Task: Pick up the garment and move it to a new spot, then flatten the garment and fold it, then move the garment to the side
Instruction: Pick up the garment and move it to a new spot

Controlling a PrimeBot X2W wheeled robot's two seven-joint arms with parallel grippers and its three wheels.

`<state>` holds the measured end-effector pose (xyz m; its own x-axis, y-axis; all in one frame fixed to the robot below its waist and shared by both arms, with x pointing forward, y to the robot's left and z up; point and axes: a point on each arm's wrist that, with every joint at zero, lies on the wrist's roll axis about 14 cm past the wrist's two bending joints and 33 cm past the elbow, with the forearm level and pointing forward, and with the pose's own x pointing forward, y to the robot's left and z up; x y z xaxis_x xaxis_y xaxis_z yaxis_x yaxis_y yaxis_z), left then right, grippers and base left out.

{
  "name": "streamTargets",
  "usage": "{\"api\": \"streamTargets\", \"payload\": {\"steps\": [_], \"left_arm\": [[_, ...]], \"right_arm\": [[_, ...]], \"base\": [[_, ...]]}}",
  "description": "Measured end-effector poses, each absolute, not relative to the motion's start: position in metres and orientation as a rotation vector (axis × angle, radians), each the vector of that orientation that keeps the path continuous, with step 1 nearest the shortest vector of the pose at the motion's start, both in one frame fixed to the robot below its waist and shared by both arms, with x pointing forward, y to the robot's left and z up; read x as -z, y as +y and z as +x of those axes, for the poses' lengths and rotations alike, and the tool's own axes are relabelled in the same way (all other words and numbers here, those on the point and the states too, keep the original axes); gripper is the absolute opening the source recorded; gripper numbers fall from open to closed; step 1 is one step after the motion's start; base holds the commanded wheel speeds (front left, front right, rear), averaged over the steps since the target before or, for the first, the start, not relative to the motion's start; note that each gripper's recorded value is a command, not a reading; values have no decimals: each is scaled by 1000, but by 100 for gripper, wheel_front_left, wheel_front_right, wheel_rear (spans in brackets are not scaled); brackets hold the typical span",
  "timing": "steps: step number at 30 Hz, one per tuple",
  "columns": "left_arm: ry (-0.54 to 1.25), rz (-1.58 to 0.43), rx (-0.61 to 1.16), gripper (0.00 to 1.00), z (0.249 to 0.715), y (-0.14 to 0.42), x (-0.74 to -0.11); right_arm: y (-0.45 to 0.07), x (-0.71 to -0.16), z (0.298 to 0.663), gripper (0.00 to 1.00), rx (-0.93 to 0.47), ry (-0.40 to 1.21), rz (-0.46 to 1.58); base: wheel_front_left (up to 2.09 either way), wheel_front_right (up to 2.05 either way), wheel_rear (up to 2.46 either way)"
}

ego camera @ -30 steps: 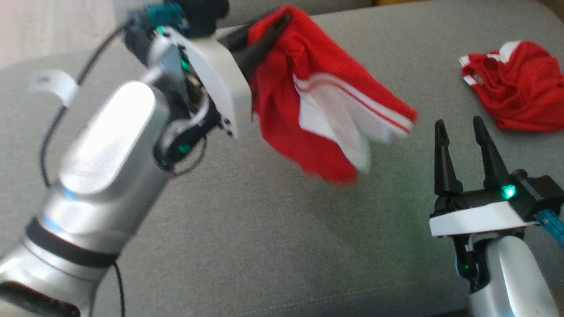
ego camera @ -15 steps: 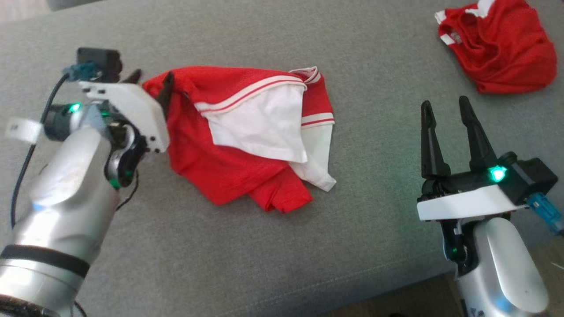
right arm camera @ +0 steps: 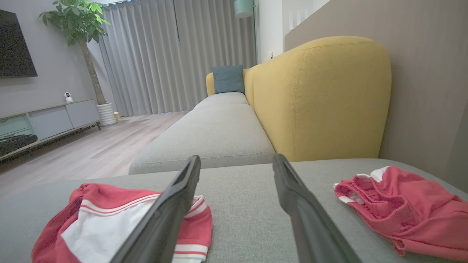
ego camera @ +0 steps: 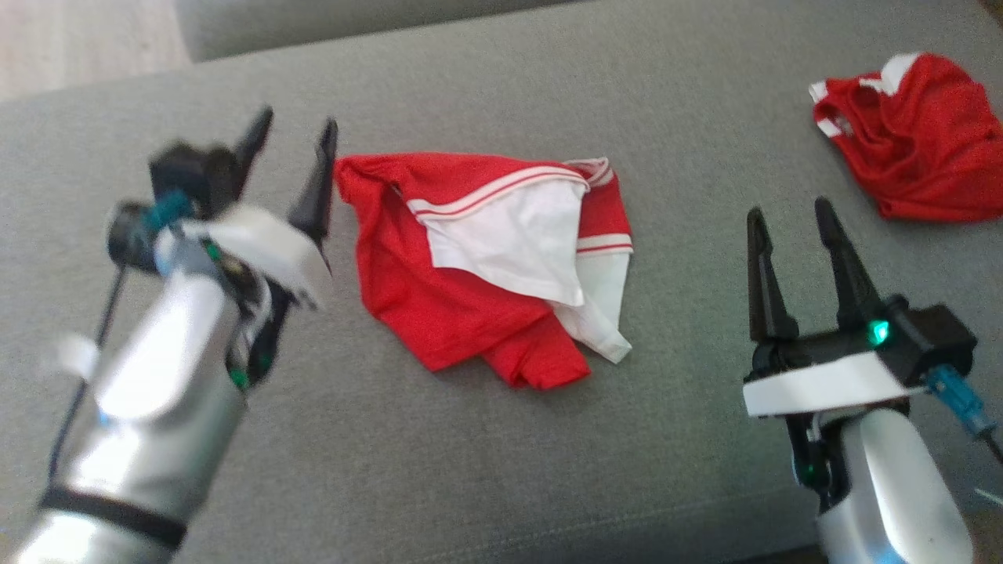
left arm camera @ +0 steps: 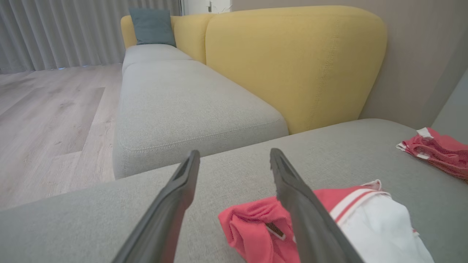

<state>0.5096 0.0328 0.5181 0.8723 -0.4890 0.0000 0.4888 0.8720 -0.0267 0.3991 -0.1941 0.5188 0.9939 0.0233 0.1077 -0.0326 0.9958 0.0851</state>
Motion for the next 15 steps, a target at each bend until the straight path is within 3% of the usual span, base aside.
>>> {"api": "streamTargets", "payload": {"steps": [8, 15], "left_arm": [[-74, -82, 397, 100, 434, 65, -530], [-32, -133, 226, 100, 379, 104, -511]], "right_arm": [[-169, -528, 387, 100, -99, -124, 82], [-160, -529, 375, 100, -122, -127, 89]], "base": [[0, 0, 0], [0, 0, 0]]}}
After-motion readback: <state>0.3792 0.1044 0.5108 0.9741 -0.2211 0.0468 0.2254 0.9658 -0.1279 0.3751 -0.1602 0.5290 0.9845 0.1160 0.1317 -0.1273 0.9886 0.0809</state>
